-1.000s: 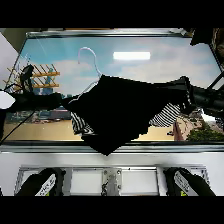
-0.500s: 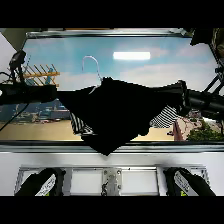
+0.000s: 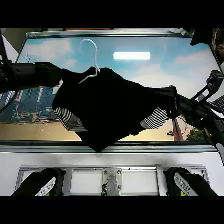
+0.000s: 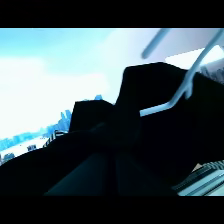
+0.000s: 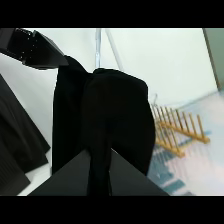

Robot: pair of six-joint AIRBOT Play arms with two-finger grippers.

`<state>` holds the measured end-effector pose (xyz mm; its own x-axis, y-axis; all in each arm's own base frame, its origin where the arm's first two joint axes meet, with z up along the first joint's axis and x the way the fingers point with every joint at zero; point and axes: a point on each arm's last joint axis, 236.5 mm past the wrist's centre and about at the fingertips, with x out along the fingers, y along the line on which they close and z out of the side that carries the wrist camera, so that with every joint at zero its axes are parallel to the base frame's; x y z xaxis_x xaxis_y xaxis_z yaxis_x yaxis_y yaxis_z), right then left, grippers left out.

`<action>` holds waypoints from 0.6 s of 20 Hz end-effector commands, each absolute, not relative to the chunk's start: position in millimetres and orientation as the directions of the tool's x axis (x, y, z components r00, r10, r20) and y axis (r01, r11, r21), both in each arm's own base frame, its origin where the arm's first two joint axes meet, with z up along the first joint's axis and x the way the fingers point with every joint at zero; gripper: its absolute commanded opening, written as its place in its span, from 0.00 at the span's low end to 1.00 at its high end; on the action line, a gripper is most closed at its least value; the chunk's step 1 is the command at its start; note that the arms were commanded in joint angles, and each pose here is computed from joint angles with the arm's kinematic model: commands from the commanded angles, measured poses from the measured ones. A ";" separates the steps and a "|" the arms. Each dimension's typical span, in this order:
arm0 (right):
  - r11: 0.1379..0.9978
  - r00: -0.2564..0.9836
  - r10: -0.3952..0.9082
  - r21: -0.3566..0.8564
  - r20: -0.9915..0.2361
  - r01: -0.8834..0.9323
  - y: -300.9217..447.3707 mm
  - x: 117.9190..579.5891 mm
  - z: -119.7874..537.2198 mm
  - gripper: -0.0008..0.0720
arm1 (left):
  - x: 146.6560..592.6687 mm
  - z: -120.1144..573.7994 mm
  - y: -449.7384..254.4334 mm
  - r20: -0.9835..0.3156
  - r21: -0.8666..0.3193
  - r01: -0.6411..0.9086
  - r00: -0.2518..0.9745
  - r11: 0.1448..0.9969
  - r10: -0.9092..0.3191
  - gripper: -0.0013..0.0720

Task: Fold the clothes and pants, and hang the long-sleeved shirts on hangers.

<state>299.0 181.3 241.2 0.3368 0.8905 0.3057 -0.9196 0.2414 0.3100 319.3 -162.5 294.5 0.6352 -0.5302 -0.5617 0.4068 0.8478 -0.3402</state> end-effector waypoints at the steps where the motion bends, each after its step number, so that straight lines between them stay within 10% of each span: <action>1: 0.236 0.337 0.853 0.280 0.399 -0.930 197.7 299.9 259.4 0.04 | 311.4 332.2 -174.6 -0.495 -0.338 0.454 0.659 0.825 -0.566 0.04; 12: 0.160 0.301 0.838 0.322 0.455 -0.933 218.5 294.3 267.6 0.04 | 311.8 325.2 -203.0 -0.626 -0.234 0.527 0.561 0.817 -0.541 0.04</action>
